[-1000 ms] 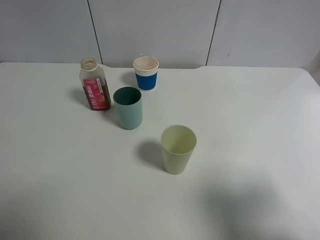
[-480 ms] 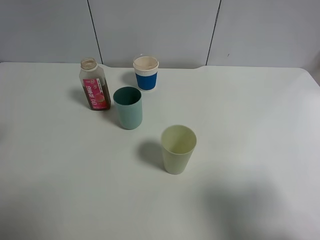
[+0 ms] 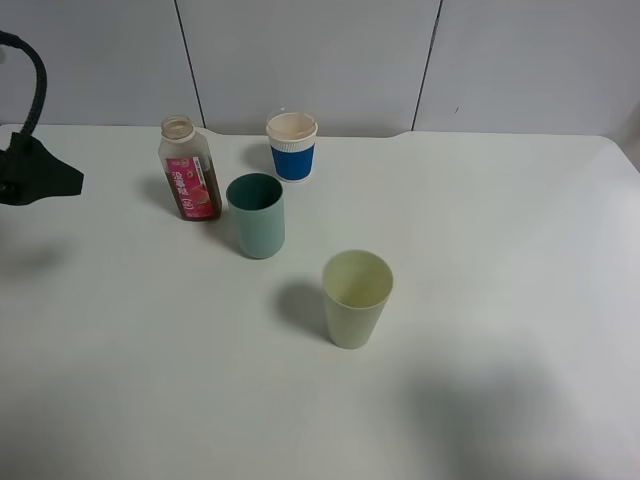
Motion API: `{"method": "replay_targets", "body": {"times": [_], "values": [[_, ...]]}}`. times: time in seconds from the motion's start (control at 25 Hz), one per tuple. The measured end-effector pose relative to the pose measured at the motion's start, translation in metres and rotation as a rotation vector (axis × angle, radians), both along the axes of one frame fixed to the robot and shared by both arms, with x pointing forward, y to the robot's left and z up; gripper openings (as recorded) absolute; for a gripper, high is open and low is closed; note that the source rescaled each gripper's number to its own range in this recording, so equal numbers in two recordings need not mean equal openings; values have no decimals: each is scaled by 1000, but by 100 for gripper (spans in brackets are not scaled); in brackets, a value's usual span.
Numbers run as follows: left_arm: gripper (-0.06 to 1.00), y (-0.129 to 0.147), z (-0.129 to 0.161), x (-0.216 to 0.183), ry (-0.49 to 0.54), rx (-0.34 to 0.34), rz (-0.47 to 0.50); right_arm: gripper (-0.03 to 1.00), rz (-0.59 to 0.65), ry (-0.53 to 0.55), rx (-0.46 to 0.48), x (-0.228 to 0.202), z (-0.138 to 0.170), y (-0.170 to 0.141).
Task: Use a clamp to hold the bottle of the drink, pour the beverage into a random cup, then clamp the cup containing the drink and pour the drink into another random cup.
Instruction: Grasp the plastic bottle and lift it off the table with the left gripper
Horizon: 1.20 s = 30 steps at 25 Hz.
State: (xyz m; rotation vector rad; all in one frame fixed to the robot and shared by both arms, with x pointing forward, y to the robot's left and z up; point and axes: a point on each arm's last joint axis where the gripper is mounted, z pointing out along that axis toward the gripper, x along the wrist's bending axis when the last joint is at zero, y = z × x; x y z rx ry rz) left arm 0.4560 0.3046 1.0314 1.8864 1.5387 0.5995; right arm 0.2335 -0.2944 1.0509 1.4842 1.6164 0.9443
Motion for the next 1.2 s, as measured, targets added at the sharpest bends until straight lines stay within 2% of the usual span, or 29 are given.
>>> {"method": "replay_targets", "body": {"times": [0.2, 0.44, 0.8, 1.0, 1.2], "values": [[100, 11, -19, 16, 16, 23, -54, 100, 0, 0, 0, 0, 0, 0], [100, 16, -32, 31, -28, 36, -113, 100, 0, 0, 0, 0, 0, 0], [100, 15, -60, 59, -96, 109, -303, 100, 0, 0, 0, 0, 0, 0], [100, 18, -69, 95, -128, 110, -403, 100, 0, 0, 0, 0, 0, 0], [100, 20, -86, 126, -135, 79, -481, 100, 0, 0, 0, 0, 0, 0]]}}
